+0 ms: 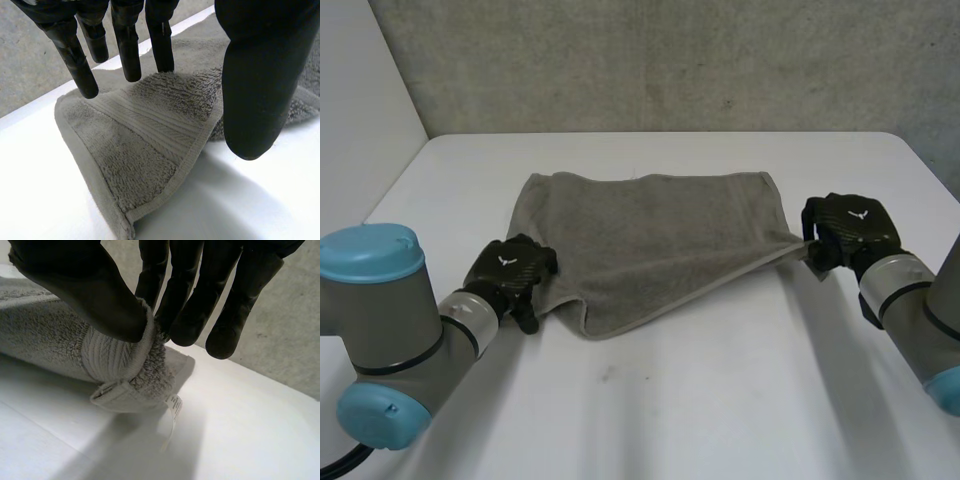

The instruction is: Fold the towel.

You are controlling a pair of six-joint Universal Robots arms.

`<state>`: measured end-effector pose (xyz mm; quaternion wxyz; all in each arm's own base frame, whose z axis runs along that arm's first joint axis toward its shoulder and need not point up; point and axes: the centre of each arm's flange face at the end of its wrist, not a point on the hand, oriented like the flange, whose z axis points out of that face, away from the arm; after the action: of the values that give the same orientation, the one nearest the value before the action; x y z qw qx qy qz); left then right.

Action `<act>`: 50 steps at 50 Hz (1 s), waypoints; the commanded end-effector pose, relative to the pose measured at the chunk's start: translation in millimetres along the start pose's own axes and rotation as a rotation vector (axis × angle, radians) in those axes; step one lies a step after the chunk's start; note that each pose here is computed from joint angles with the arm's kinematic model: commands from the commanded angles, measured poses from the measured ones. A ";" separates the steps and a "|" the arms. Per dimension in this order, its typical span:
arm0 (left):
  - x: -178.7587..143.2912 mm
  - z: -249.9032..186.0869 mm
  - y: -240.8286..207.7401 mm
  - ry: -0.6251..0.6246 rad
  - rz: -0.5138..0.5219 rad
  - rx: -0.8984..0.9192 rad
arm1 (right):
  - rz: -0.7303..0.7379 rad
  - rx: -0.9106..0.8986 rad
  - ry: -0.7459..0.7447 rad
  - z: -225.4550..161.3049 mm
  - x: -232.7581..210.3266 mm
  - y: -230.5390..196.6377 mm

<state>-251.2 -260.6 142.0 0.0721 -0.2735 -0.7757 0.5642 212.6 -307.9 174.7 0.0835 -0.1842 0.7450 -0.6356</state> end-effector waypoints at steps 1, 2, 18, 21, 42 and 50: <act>0.7 6.4 6.8 -0.003 0.000 -0.007 | -0.058 -0.035 0.020 -1.1 13.8 2.1; 0.7 6.4 6.8 -0.003 0.000 -0.007 | -0.059 -0.051 0.020 -1.7 16.5 3.4; -0.2 25.6 20.7 -0.021 0.004 0.023 | -0.059 -0.040 0.041 -4.4 30.2 -9.0; -0.2 26.0 20.8 -0.021 0.004 0.023 | -0.057 -0.036 0.065 -2.4 39.5 -10.5; -4.4 26.0 21.5 -0.036 0.102 0.015 | -0.056 -0.019 0.122 2.7 61.6 -16.4; -7.5 27.3 21.5 -0.044 0.102 0.014 | -0.057 -0.018 0.124 2.9 62.3 -16.8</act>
<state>-250.6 -280.5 113.9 0.0308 -0.3016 -0.7578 0.5777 159.6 -336.0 197.1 0.0179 -0.1669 0.7492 -0.6407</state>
